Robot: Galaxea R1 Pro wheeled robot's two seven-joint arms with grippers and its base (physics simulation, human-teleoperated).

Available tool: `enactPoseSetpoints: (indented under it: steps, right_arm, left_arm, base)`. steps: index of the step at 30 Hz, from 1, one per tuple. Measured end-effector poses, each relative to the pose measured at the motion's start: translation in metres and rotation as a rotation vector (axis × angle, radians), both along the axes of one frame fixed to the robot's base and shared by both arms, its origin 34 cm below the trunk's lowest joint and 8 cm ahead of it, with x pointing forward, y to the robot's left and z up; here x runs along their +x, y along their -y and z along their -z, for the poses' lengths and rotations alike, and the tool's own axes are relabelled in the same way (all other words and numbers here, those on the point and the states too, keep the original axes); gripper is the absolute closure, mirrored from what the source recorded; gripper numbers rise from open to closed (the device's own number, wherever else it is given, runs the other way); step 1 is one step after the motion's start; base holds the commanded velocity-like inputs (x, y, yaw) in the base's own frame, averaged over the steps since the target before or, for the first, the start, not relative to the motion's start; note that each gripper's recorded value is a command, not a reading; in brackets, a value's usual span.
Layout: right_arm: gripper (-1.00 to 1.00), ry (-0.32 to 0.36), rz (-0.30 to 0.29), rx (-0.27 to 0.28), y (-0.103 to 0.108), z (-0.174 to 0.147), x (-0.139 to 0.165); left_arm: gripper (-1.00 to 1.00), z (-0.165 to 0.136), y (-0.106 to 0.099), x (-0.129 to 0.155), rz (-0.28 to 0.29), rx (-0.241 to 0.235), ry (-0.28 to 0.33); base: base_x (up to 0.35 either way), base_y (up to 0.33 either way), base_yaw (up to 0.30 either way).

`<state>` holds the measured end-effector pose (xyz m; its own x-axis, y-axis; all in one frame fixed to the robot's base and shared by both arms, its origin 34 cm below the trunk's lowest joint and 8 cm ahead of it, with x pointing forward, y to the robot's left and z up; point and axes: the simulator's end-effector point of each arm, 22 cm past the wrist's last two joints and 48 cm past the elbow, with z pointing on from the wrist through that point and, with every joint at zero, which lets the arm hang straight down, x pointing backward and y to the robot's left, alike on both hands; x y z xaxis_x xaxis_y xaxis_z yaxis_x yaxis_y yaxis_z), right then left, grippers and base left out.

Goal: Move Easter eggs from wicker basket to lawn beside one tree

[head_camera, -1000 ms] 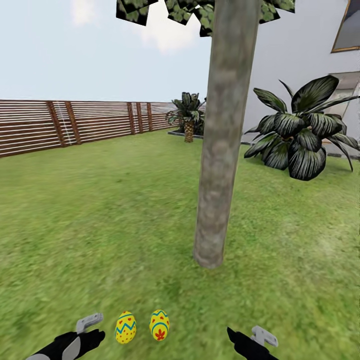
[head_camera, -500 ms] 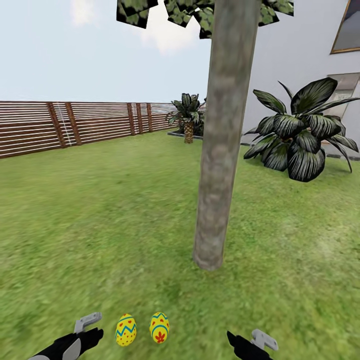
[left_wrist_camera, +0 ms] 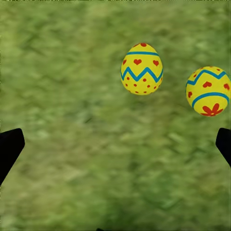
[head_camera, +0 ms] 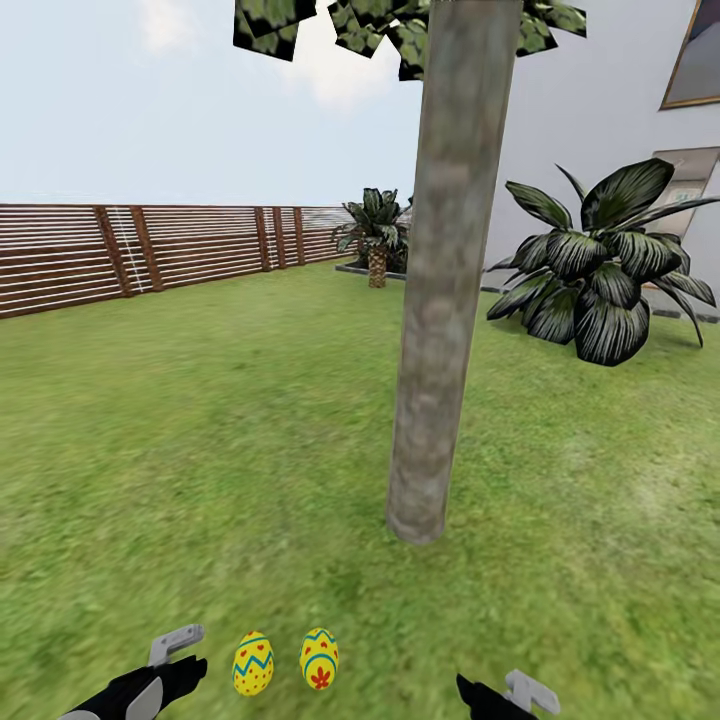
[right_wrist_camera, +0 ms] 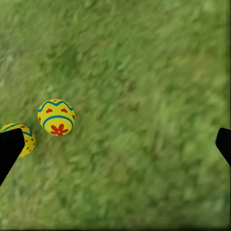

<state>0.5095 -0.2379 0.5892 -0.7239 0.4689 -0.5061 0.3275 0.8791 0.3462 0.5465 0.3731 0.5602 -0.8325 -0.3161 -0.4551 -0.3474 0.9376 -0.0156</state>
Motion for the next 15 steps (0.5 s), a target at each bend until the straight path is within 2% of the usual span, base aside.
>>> enactPoseSetpoints:
  steps: [15]
  right_arm:
    - [-1.00,-0.007,0.005,-0.001,0.002,-0.021,-0.003]
  left_arm:
    - [-1.00,-0.023,0.001,0.000,0.001,-0.001,0.000]
  base:
    - [0.000,0.000,0.000]
